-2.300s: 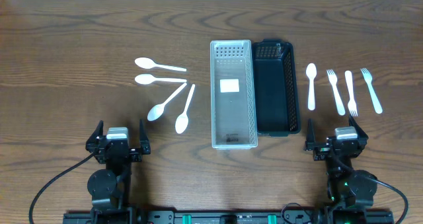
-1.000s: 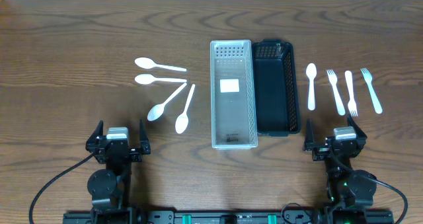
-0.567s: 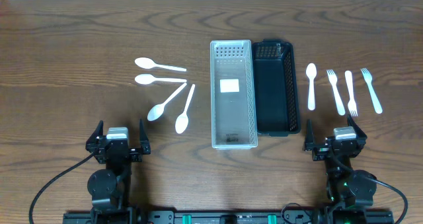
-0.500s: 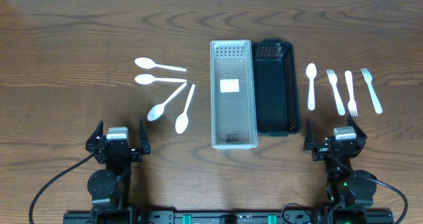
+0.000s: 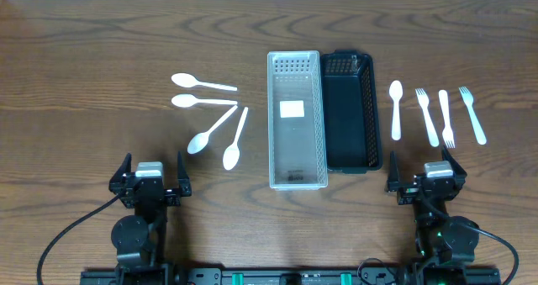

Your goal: Pack container

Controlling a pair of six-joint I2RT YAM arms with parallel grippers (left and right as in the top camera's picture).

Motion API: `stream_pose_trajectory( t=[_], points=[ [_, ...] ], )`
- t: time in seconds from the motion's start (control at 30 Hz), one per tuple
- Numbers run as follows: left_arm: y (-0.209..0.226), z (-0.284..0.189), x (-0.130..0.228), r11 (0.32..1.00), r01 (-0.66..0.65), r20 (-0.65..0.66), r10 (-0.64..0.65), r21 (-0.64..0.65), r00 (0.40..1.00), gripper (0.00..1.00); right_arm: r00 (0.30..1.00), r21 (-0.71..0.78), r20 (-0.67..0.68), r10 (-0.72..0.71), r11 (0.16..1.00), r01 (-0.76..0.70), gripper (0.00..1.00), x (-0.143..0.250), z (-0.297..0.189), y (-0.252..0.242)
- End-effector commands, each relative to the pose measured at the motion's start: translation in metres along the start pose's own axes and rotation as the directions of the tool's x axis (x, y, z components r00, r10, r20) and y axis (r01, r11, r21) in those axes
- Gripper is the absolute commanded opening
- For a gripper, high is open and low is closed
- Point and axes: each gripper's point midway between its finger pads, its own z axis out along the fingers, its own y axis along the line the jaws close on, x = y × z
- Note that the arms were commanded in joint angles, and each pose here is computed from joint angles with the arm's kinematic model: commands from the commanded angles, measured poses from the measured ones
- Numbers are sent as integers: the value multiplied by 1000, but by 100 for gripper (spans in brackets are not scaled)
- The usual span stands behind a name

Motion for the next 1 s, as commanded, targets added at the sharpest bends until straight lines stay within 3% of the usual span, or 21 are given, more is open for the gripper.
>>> stream_pose_trajectory(
  t=[0.0, 0.3, 0.47, 0.57, 0.8, 0.87, 0.97],
  points=[
    [0, 2, 15, 1000, 9, -34, -10, -6, 999, 98, 1000, 0, 0, -15, 1000, 15, 99, 0, 0, 1],
    [0, 2, 15, 1000, 9, -34, -10, -6, 999, 98, 1000, -3, 3, -10, 1000, 10, 99, 0, 0, 1],
    [0, 2, 15, 1000, 9, -34, -10, -6, 999, 98, 997, -2, 17, 72, 997, -72, 99, -4, 0, 1],
    [0, 2, 15, 1000, 9, -34, -10, -6, 999, 98, 985, -4, 77, 155, 988, -155, 99, -19, -1, -2],
    [0, 2, 15, 1000, 9, -34, -10, -6, 999, 98, 984, 126, 126, 127, 982, -142, 99, -71, -18, -32],
    [0, 2, 15, 1000, 9, -34, -10, -6, 999, 98, 992, 190, 79, 101, 975, -114, 99, -86, -26, -46],
    [0, 2, 15, 1000, 9, -34, -10, -6, 999, 98, 989, 324, -105, 105, 944, -66, 99, -86, -37, -73]
  ],
)
